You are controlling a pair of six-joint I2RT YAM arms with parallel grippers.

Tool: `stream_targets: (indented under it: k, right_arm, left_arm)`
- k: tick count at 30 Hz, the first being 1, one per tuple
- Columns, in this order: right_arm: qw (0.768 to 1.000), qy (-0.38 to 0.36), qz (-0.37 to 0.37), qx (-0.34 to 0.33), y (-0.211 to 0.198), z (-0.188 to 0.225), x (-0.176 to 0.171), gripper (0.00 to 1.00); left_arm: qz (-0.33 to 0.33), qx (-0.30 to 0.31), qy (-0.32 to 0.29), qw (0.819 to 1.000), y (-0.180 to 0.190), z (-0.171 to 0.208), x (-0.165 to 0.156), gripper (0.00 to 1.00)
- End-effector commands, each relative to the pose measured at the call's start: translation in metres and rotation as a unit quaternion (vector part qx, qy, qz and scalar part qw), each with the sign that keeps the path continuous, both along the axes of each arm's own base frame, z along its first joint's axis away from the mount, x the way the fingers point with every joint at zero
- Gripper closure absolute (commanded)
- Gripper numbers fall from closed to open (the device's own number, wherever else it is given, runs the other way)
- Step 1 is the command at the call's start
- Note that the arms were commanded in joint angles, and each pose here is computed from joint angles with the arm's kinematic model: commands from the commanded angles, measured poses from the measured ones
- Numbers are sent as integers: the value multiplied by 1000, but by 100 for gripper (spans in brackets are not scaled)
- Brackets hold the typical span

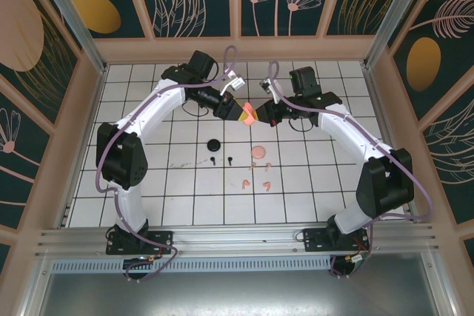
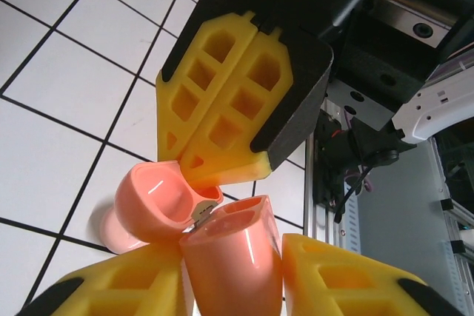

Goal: Insert wireless bluetooth earbuds into charging case

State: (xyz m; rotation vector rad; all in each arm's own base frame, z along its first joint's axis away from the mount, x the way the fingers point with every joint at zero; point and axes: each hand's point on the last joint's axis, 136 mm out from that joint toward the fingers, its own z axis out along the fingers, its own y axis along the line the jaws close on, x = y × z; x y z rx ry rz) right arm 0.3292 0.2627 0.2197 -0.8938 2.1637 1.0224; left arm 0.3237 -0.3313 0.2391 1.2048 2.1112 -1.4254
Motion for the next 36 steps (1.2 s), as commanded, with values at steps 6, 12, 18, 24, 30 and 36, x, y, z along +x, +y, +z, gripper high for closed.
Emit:
stream_targets:
  k: [6,12,18,24,30,36]
  right_arm:
    - [1000,-15,5,12,8,18,5,100]
    - [999,-30,-37,18,2,34,12,58]
    - [991,-17,-133,6,-29,42,5,41]
    - [972,62,-224,-10,-49,17,-27,40]
    - [944,133,-298,-54,-32,-28,-72,40]
    - [909,187,-364,-80,-19,-70,-108,41]
  left_arm:
    - [-29,-19,20,999,-5,-6,-14,86]
    - [-8,-39,8,999,-6,-3,-11,100]
    - [92,-90,-66,990,6,22,7,100]
    - [206,-141,-145,957,35,53,14,100]
    - [282,-173,-203,921,60,66,10,100]
    - [322,-204,-261,887,80,67,0,100]
